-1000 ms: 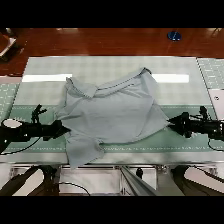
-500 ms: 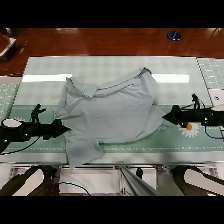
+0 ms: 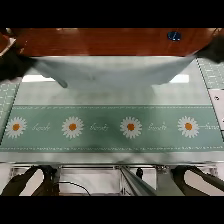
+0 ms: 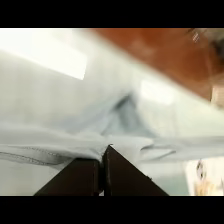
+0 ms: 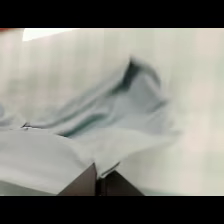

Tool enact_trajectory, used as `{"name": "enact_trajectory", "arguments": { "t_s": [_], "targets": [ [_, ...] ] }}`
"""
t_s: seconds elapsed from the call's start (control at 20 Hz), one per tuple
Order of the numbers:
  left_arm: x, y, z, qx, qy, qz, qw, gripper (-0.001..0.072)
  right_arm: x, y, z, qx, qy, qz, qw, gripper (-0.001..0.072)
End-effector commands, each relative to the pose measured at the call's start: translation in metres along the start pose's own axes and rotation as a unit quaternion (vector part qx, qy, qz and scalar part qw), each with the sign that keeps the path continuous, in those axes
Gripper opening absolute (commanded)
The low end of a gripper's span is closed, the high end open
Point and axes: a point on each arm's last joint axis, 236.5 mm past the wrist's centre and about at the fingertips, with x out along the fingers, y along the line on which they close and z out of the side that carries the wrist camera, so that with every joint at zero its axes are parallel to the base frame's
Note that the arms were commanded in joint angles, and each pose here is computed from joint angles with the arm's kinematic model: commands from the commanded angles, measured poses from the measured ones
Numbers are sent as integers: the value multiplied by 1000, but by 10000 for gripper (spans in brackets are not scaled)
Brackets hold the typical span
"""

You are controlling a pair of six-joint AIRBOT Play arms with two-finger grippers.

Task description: Fold the shirts.

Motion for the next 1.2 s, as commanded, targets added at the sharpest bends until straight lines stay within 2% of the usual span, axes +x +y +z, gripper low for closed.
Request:
{"name": "enact_trajectory", "arguments": {
  "t_s": [0.0, 0.1, 0.15, 0.3, 0.4, 0.65, 0.8, 0.95, 1.15],
  "targets": [
    [-73, -139, 91, 131, -128, -74, 980, 22, -140, 70, 61, -103, -183, -55, 976, 27],
    [-114, -189, 102, 205, -165, -69, 962, 21, -197, 106, 53, -140, -248, -59, 957, 27],
    [-132, -201, 104, 235, -181, -44, 954, 21, -220, 116, 44, -161, -270, -74, 946, 27],
    [-192, -209, 104, 304, -236, 93, 919, 21, -275, 120, 19, -171, -315, -136, 924, 27],
    [-222, -214, 92, 326, -263, 149, 896, 21, -297, 129, 1, -176, -332, -145, 915, 27],
    [-269, -213, 70, 351, -276, 201, 872, 22, -313, 131, -21, -178, -334, -162, 911, 27],
    [-262, -174, 66, 326, -232, 245, 883, 21, -296, 117, -23, -166, -308, -168, 921, 27],
    [-219, -120, 52, 278, -166, 261, 909, 22, -244, 87, -34, -137, -236, -162, 948, 27],
    [-126, -38, 11, 182, -42, 235, 954, 22, -128, 46, -61, -93, -85, -92, 988, 27]
  ]
}}
